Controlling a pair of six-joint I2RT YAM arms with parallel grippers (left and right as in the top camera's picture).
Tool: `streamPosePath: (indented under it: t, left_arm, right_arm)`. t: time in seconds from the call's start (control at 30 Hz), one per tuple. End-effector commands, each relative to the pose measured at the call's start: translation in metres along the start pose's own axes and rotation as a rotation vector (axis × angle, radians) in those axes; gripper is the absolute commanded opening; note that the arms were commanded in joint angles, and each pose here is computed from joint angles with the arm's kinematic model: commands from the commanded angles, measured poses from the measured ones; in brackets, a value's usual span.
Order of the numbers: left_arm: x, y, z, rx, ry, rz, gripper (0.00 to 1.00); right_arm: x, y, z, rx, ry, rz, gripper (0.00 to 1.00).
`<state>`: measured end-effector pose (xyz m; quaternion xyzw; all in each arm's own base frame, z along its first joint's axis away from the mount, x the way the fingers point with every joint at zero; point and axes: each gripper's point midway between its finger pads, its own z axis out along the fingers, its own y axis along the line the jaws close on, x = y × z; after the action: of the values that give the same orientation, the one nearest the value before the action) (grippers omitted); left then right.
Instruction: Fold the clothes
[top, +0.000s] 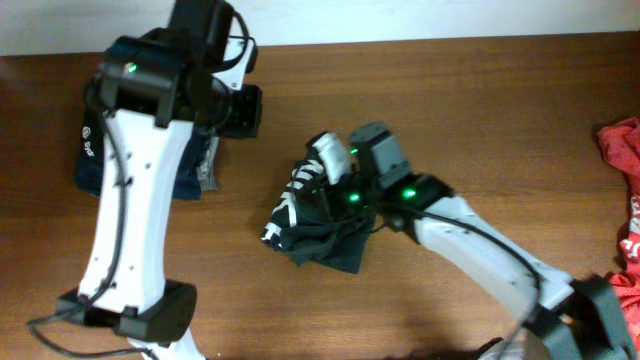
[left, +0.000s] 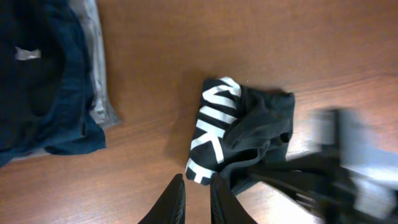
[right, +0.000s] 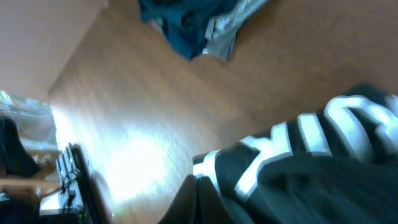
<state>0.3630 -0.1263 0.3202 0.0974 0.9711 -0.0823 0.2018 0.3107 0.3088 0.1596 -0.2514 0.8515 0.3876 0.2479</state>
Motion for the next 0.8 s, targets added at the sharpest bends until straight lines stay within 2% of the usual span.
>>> streamPosePath:
  t: [0.0,0.07,0.17,0.3,0.47,0.53,0.6,0.63,0.77]
  left_arm:
    - [0.000,-0.002,-0.019,0.013,-0.049,0.038,0.16]
    - [0.001,-0.002,-0.023,0.014,-0.058,0.046,0.16]
    - [0.001,-0.001,-0.024,0.008,-0.062,0.046,0.18]
    - [0.001,0.001,-0.023,-0.007,-0.060,0.075,0.28]
    - [0.000,0.008,-0.024,-0.047,-0.063,0.073,0.39]
    - [0.000,0.009,-0.024,-0.050,-0.063,0.074,0.43]
    - [0.000,0.009,-0.024,-0.051,-0.063,0.083,0.47]
    - [0.000,0.009,-0.024,-0.053,-0.063,0.088,0.54]
    - [0.000,0.011,-0.024,-0.066,-0.064,0.087,0.55]
  right_arm:
    - [0.015,-0.035,0.044,0.090,0.025,0.170,0.04]
    - [0.030,-0.067,0.057,0.162,0.054,0.248,0.04]
    - [0.044,-0.107,0.041,0.275,0.087,0.350,0.04]
    - [0.031,-0.155,-0.034,0.406,0.025,0.438,0.04]
    - [0.030,-0.175,-0.086,0.460,-0.009,0.492,0.04]
    - [0.036,-0.170,-0.095,0.434,0.014,0.486,0.04]
    - [0.036,-0.146,-0.093,0.324,0.044,0.440,0.04]
    - [0.035,-0.129,-0.090,0.258,0.057,0.406,0.04]
    - [0.045,-0.057,-0.061,0.075,0.160,0.267,0.05]
